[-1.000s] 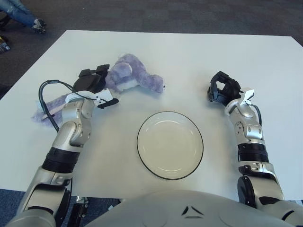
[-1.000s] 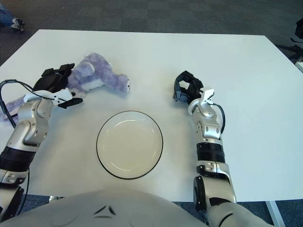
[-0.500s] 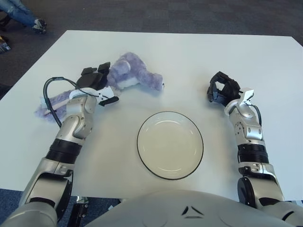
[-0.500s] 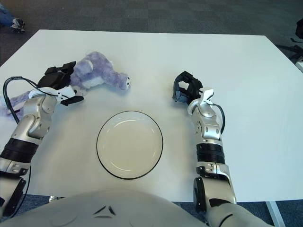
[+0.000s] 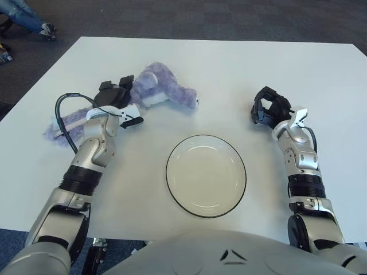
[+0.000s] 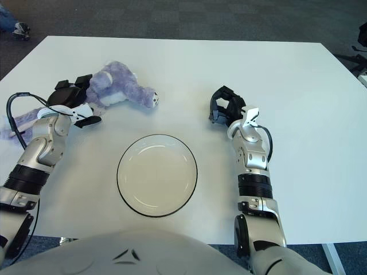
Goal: Put the doll into the plate.
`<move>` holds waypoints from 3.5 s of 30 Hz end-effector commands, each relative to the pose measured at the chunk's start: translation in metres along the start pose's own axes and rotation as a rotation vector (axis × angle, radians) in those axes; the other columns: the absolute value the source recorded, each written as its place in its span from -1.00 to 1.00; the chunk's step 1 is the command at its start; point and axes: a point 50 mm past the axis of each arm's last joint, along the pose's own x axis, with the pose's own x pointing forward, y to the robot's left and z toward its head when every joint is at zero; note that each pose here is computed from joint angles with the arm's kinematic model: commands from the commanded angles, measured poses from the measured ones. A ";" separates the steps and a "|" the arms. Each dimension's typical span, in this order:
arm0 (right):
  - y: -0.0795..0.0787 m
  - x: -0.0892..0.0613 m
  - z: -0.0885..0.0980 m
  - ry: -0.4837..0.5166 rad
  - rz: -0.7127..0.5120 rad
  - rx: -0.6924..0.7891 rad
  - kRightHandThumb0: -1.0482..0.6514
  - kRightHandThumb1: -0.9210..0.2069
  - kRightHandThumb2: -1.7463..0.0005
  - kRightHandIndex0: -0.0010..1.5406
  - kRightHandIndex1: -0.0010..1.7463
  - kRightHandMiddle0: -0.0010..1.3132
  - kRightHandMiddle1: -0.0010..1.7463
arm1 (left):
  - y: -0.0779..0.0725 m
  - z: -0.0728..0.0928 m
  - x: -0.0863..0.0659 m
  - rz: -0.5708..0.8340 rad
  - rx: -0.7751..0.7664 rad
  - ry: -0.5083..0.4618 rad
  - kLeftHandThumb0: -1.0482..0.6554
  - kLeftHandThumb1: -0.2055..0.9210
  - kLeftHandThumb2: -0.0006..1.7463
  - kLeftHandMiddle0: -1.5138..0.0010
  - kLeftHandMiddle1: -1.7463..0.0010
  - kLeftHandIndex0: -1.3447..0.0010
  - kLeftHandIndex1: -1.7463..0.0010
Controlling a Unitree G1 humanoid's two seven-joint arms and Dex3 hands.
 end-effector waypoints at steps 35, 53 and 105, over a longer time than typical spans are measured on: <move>-0.002 0.001 0.003 0.004 0.002 -0.019 -0.31 -0.01 -0.44 0.55 1.00 -0.12 1.00 | -0.023 0.001 0.005 -0.032 0.096 0.035 0.71 0.29 0.14 0.34 -0.90 -0.25 -1.00; -0.002 0.001 0.003 -0.003 0.007 -0.003 -0.31 -0.02 -0.43 0.53 1.00 -0.13 1.00 | -0.018 0.003 0.005 0.020 0.104 -0.027 0.68 0.48 -0.03 0.42 -0.88 -0.52 -1.00; -0.005 0.007 -0.004 0.019 -0.004 -0.031 -0.30 -0.06 -0.40 0.51 1.00 -0.16 1.00 | 0.037 0.028 -0.027 0.424 -0.203 -0.276 0.89 -0.45 0.80 -0.04 -1.00 -0.58 -1.00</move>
